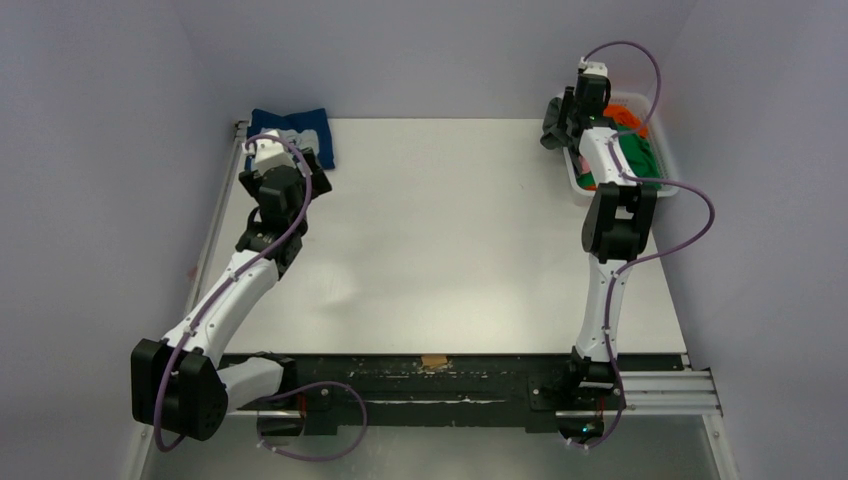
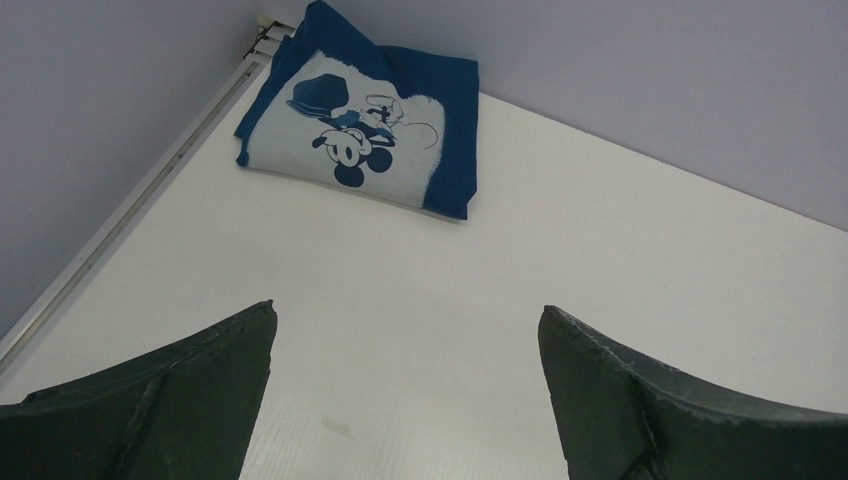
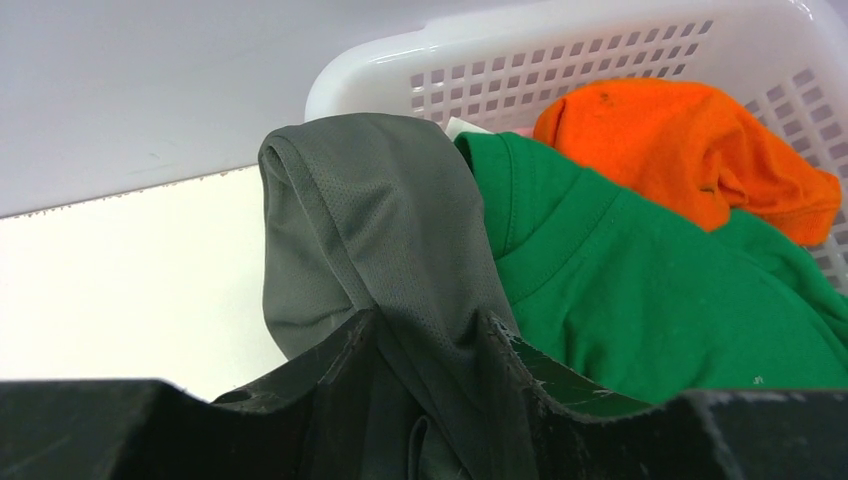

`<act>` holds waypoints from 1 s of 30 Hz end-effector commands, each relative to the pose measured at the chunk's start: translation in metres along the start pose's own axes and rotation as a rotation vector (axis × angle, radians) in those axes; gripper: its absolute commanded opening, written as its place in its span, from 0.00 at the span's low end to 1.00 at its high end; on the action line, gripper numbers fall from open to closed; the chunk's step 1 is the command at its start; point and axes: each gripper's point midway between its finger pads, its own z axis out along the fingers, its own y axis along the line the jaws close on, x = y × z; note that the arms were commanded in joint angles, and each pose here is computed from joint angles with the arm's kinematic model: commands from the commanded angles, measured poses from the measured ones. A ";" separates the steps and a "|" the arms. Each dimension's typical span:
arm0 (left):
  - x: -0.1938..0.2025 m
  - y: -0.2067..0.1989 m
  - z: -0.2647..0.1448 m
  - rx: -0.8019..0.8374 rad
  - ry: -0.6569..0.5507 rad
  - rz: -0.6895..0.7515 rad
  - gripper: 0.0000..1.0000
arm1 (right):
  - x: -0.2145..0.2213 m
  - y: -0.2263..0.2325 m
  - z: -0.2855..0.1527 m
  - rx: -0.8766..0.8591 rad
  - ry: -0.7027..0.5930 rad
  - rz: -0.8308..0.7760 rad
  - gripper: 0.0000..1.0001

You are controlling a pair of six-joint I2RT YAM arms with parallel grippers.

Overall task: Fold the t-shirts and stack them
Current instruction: Grab crumpled tshirt from bin with the right arm

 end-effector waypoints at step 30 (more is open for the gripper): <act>-0.034 0.001 -0.008 -0.002 -0.095 -0.070 1.00 | -0.143 0.008 -0.114 -0.166 -0.362 0.217 0.00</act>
